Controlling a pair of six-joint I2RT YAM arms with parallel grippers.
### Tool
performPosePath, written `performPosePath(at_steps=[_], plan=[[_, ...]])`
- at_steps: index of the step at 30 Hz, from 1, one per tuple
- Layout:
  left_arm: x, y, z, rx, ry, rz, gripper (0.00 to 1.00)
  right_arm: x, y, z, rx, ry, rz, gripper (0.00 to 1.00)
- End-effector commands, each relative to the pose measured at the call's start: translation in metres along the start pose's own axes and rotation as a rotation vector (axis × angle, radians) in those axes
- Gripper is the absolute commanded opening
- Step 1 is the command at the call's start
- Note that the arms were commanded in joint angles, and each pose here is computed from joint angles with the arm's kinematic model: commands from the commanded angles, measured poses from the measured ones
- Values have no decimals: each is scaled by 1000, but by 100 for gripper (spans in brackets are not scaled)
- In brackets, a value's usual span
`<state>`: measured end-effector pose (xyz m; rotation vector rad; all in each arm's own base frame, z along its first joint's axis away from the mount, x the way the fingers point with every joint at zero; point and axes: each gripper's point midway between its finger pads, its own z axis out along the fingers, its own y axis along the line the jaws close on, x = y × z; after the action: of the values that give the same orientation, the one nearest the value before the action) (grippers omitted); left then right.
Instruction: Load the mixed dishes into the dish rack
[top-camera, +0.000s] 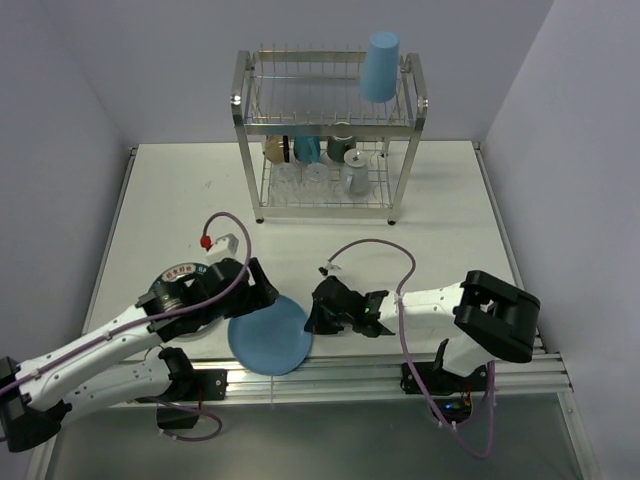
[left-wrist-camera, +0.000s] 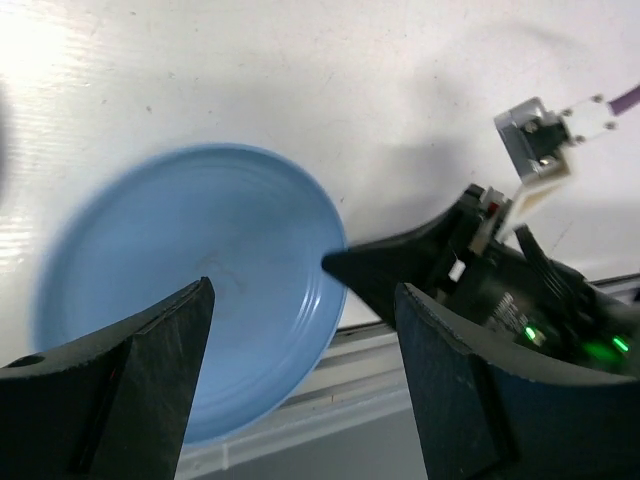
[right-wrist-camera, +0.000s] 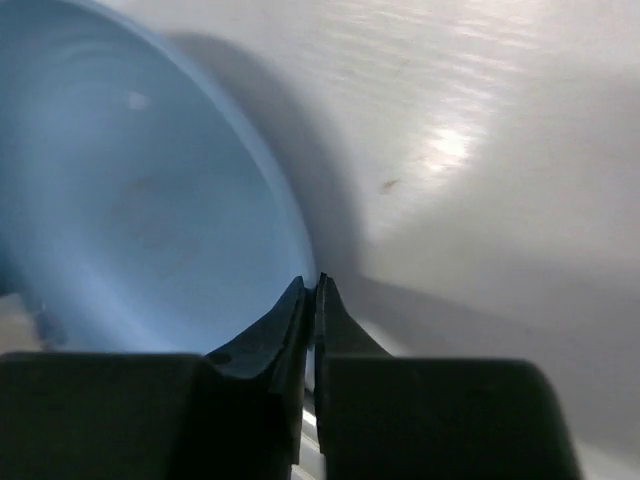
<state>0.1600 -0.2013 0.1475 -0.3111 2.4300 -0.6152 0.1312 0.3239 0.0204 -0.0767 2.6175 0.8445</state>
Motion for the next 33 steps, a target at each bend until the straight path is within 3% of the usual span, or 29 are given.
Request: performPosePath(at_steps=[1,10,18,22,23,25,26,27,28,29,33], plan=[[-10,6,-26,35,-33,-31,79,-6,-26,3,114,-75,14,0],[-27,-20,-81,278,-80,59,86,-78,13,-105,-21,-343,-107,0],[-22,-58,-102,496,-53,171,91,-86,53,-184,-199,-337,-187,0],[-21,-73,-109,579,-46,176,87,-83,68,-200,-287,-330,-195,0],[-24,-80,-112,607,-59,174,81,-82,71,-201,-305,-327,-195,0],[-27,-89,-123,663,-64,180,35,-82,71,-202,-307,-328,-192,0],[-32,-93,-128,677,-85,172,7,-83,70,-202,-301,-334,-192,0],[-39,-96,-135,689,-110,158,0,-85,68,-203,-290,-343,-192,4],[-55,-101,-150,707,-175,139,0,-93,64,-208,-268,-386,-179,17],[-66,-103,-160,713,-219,129,0,-96,58,-211,-238,-401,-173,50],[-123,-115,-207,715,-444,145,0,-123,33,-245,-113,-553,-105,92]])
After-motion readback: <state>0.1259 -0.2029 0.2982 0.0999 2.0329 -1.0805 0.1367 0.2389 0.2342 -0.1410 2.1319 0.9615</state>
